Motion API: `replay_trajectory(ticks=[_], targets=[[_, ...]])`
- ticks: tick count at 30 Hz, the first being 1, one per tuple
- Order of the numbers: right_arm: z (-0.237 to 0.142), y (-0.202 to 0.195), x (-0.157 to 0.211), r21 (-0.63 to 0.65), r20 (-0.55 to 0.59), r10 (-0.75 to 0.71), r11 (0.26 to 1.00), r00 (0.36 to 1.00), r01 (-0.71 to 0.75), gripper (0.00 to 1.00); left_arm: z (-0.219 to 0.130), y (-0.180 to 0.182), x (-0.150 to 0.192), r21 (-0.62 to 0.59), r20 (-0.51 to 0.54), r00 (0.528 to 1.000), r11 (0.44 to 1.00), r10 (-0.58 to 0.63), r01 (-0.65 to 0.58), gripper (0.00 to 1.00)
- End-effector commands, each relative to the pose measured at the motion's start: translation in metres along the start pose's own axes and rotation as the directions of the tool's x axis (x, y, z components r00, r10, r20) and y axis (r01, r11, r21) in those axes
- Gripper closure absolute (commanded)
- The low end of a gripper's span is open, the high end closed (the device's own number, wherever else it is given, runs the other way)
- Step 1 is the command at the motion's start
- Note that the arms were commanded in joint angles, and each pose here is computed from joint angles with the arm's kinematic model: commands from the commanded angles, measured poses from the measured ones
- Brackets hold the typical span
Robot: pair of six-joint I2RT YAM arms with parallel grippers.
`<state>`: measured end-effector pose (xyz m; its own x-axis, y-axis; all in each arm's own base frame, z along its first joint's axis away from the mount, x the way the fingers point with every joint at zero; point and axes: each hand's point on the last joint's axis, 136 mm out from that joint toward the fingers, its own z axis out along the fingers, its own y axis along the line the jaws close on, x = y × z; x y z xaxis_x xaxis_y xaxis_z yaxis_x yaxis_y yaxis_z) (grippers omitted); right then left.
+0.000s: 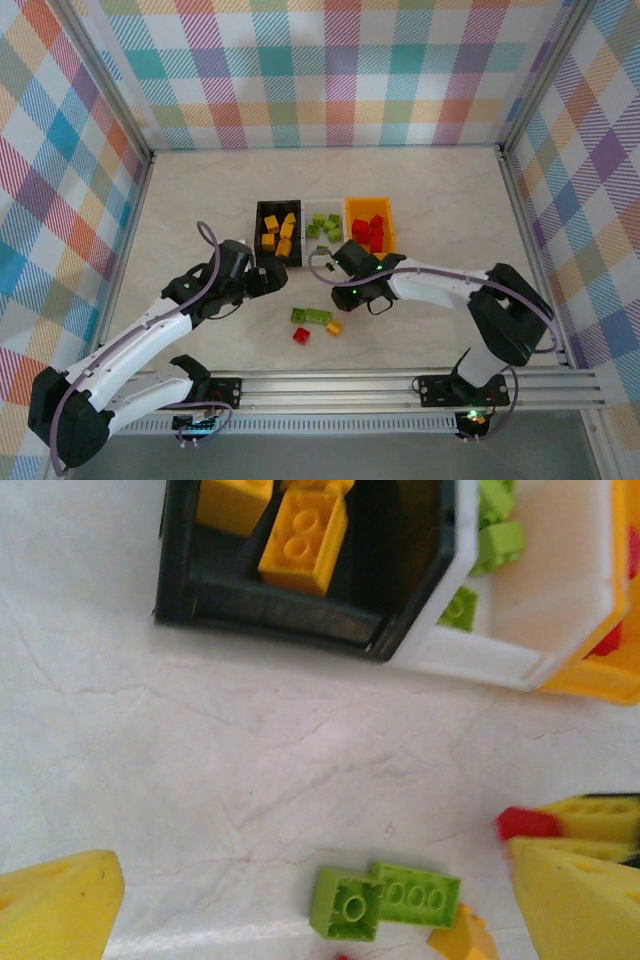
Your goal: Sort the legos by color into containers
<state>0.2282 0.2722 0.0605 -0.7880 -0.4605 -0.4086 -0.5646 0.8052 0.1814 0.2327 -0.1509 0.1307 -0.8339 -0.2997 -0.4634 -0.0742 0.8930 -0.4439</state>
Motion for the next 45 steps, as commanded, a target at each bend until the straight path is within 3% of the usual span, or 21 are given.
replay_trajectory(ticks=[1,7,13,19,21,25,28,34,42,45], targets=[[-0.045,-0.023,-0.049,0.046,0.174,0.062,0.996,0.983,-0.071,0.84,0.009,0.001,0.009,0.023,-0.019,0.999,0.999,-0.030,0.030,0.00],[-0.071,-0.088,-0.105,0.115,0.322,0.208,0.960,0.924,-0.256,0.84,0.017,0.006,0.020,0.032,-0.044,0.998,0.999,-0.033,0.035,0.00],[-0.049,-0.138,-0.140,0.237,0.323,0.254,0.911,0.912,-0.338,0.81,0.024,0.009,0.028,0.033,-0.073,0.997,0.999,-0.033,0.035,0.00],[-0.037,-0.160,-0.156,0.301,0.319,0.280,0.876,0.905,-0.377,0.77,0.029,0.011,0.031,0.014,-0.093,0.996,1.000,-0.016,0.018,0.00],[-0.036,-0.160,-0.161,0.293,0.323,0.285,0.877,0.903,-0.382,0.70,0.030,0.011,0.031,0.009,-0.099,0.995,1.000,-0.009,0.010,0.00],[-0.045,-0.157,-0.172,0.268,0.348,0.283,0.884,0.894,-0.384,0.43,0.032,0.007,0.031,0.008,-0.115,0.993,1.000,0.009,-0.008,0.00],[-0.059,-0.149,-0.177,0.240,0.376,0.270,0.896,0.886,-0.374,0.33,0.034,0.004,0.033,0.007,-0.131,0.991,0.999,0.033,-0.032,0.00],[-0.079,-0.121,-0.162,0.163,0.410,0.253,0.925,0.876,-0.344,0.29,0.043,-0.009,0.050,-0.031,-0.189,0.969,0.985,0.160,-0.169,0.15],[-0.075,-0.114,-0.123,0.154,0.390,0.269,0.924,0.880,-0.351,0.29,0.070,-0.021,0.092,-0.066,-0.311,0.897,0.935,0.313,-0.349,0.14],[-0.076,-0.115,-0.116,0.161,0.390,0.269,0.922,0.881,-0.353,0.29,0.079,-0.016,0.097,-0.098,-0.327,0.894,0.930,0.308,-0.356,0.25]])
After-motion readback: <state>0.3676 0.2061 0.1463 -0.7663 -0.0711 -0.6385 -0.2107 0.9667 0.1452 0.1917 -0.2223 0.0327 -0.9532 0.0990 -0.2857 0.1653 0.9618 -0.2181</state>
